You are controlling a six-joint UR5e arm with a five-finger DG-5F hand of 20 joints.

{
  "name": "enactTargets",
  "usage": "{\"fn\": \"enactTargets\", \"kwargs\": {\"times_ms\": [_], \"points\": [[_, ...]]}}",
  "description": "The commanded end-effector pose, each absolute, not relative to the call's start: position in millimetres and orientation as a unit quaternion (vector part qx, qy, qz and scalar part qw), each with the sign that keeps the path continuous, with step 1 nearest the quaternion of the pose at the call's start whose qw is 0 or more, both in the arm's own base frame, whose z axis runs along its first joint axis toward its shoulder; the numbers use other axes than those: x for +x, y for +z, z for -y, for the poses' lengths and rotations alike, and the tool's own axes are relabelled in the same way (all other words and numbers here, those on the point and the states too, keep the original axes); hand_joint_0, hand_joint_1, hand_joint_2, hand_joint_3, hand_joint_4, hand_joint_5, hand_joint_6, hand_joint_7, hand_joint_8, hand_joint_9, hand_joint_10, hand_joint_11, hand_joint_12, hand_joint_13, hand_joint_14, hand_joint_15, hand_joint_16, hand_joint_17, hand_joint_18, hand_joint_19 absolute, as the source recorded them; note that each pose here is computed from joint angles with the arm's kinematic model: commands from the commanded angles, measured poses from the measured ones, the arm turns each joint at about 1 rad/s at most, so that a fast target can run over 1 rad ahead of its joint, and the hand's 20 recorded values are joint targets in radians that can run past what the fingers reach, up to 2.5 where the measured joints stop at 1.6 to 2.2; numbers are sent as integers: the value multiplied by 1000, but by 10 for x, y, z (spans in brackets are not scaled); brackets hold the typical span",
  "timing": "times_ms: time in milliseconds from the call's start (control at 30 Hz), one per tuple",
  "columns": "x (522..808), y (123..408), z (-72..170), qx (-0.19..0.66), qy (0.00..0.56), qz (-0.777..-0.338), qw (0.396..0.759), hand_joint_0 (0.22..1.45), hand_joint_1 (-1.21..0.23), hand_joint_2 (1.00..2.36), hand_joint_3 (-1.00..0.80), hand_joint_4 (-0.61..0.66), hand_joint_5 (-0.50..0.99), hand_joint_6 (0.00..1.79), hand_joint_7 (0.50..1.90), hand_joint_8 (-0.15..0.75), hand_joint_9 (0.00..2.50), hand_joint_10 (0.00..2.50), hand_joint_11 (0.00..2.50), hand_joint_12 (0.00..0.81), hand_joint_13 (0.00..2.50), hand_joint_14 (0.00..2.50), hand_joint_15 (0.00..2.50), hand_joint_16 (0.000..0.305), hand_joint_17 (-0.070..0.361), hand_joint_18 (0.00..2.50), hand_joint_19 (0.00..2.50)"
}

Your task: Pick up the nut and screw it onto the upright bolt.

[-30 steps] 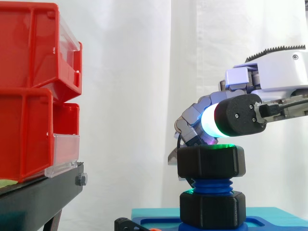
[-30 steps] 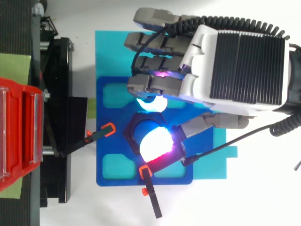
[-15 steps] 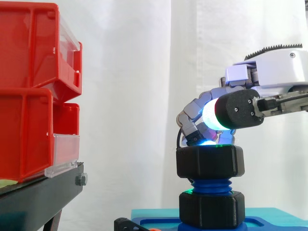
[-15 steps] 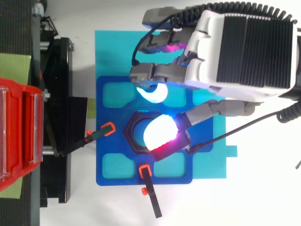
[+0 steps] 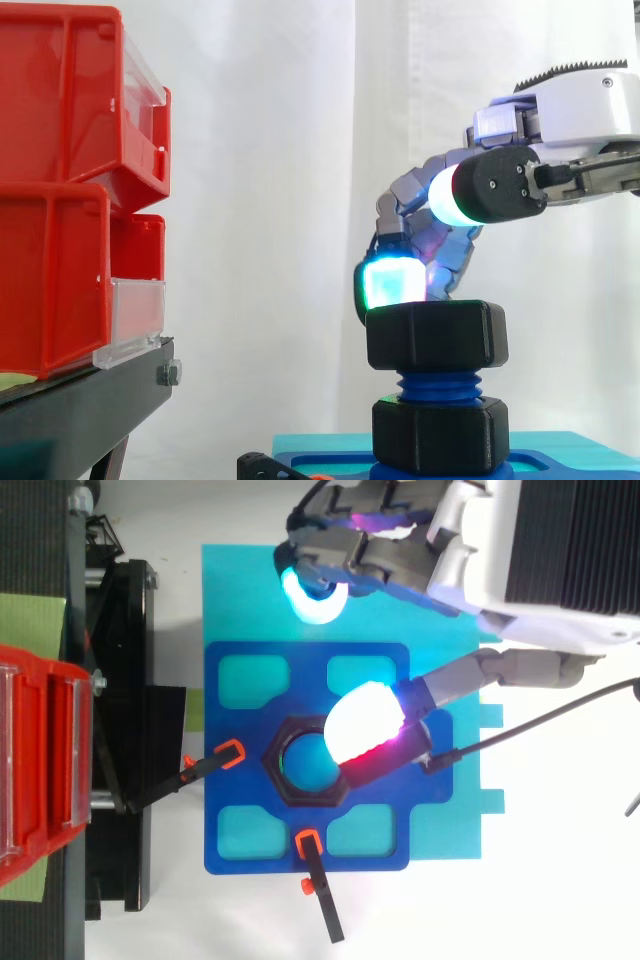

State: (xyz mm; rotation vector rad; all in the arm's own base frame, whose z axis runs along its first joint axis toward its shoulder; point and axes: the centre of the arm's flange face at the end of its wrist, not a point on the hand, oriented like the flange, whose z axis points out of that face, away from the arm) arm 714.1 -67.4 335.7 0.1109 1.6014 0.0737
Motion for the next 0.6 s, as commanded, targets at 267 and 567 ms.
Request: {"fn": "enactTargets", "kwargs": {"times_ms": [267,567], "points": [[7296,3425,233,19,82,-677,731,467,-41,1000,-500,199,-148,502,664,207,565,0,0,319,174,0,0,44,99,0,0],[7296,3412,-18,13,97,-678,729,455,61,1000,-500,123,-196,501,579,164,273,0,0,329,0,0,0,50,113,0,0]]}}
